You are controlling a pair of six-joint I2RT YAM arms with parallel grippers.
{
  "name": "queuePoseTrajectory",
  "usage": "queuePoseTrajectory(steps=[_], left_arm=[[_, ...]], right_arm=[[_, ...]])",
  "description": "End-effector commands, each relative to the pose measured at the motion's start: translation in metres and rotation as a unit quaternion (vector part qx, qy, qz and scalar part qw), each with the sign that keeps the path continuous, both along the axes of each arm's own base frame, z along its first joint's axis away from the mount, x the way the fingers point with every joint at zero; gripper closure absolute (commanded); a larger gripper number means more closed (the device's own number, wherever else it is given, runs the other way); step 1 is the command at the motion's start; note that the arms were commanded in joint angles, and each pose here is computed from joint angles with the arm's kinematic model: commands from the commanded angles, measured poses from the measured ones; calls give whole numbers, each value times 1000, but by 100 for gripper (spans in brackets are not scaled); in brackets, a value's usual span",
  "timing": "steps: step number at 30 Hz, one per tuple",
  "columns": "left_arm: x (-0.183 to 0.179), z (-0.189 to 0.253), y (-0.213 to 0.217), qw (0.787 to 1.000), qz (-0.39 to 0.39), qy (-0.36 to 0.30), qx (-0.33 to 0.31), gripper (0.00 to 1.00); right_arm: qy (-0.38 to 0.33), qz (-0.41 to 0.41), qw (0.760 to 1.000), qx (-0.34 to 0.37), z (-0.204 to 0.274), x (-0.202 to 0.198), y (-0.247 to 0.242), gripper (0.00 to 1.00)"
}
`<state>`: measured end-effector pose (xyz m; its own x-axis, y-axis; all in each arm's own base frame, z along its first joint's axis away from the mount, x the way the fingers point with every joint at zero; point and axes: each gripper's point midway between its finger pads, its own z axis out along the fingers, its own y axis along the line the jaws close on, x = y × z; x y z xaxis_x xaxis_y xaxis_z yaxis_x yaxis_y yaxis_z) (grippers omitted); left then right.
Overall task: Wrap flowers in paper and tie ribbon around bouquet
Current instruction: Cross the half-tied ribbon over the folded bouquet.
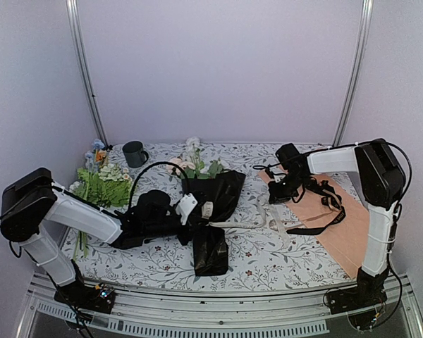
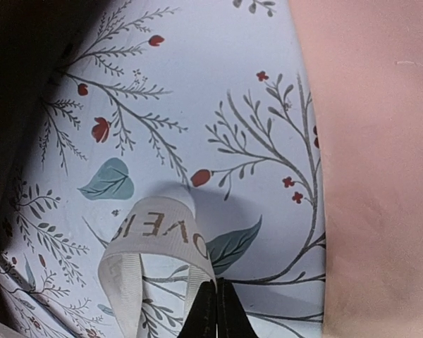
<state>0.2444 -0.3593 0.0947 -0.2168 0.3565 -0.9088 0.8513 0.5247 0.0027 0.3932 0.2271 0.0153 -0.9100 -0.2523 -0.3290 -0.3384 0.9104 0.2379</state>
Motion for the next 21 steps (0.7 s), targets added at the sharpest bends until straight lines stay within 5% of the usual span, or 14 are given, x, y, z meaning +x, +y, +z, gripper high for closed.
queuePoseTrajectory(steps=[1,7,14,21], left_arm=[[-3,5,-8,1000,-8,-9,4,100],[-5,6,-9,1000,-11,-17,9,100],[-14,8,-16,999,-30,-32,11,100],[-25,10,-21,998,-45,-46,14,100]], right_arm=[[-2,19,1000,15,8,2,10,100],[-65,73,987,124,103,-5,40,100],[-157,232,919,278,239,-68,143,100],[-156,294,860,387,295,-101,250,100]])
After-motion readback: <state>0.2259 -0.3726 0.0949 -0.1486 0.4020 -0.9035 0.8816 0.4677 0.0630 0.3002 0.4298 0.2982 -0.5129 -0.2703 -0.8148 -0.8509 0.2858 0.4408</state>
